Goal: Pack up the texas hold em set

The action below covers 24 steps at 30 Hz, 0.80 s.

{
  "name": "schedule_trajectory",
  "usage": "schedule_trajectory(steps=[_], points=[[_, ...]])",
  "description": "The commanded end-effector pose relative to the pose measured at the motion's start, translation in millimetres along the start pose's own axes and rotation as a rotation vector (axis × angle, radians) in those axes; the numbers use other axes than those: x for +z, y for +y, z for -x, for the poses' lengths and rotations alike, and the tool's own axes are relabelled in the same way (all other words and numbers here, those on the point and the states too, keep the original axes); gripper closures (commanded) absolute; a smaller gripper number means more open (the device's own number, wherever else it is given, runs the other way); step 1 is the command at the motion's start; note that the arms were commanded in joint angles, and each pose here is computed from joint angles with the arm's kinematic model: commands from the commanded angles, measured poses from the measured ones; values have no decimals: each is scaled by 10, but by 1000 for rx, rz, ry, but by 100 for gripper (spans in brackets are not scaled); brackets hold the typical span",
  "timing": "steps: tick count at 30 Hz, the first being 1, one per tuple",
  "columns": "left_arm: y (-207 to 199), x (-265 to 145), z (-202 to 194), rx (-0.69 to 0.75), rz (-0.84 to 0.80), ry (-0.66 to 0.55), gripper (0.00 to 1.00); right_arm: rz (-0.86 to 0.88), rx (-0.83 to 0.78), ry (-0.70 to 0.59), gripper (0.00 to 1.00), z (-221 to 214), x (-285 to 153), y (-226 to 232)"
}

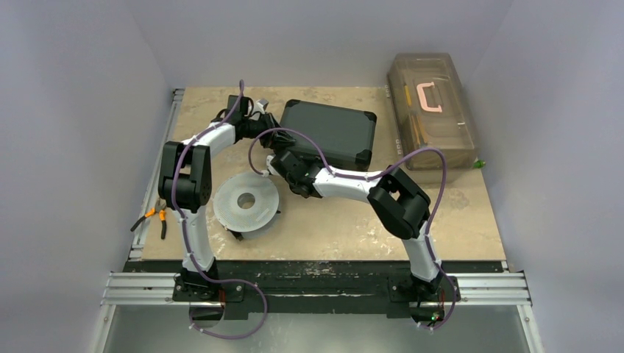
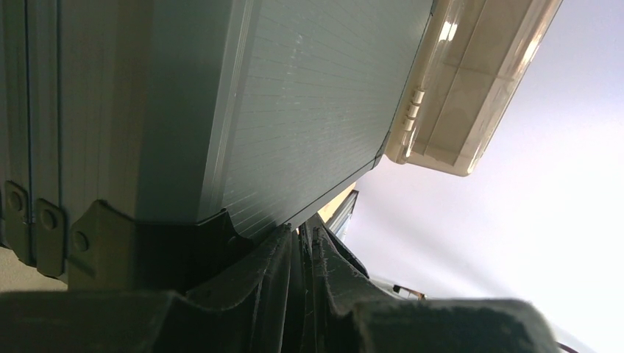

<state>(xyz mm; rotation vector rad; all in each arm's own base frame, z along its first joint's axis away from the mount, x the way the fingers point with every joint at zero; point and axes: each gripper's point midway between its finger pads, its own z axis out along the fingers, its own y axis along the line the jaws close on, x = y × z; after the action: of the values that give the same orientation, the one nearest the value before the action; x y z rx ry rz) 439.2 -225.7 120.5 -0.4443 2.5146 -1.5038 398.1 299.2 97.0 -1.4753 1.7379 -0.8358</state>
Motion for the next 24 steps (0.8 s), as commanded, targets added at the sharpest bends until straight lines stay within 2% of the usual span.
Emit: schedule_trajectory(steps=[1, 4, 8, 15, 24], points=[[586, 65, -32, -91, 172, -24, 82, -308, 262, -13, 73, -139, -255, -1319], [592, 66, -30, -91, 174, -25, 83, -291, 251, -19, 69, -119, -271, -1381], [598, 67, -32, -95, 175, -26, 82, -300, 254, -6, 70, -132, -279, -1434], [592, 60, -27, -95, 174, -28, 83, -325, 274, 25, 99, -232, -253, -1348], [624, 62, -26, -99, 184, -33, 84, -350, 312, 61, 95, -325, -248, -1307]])
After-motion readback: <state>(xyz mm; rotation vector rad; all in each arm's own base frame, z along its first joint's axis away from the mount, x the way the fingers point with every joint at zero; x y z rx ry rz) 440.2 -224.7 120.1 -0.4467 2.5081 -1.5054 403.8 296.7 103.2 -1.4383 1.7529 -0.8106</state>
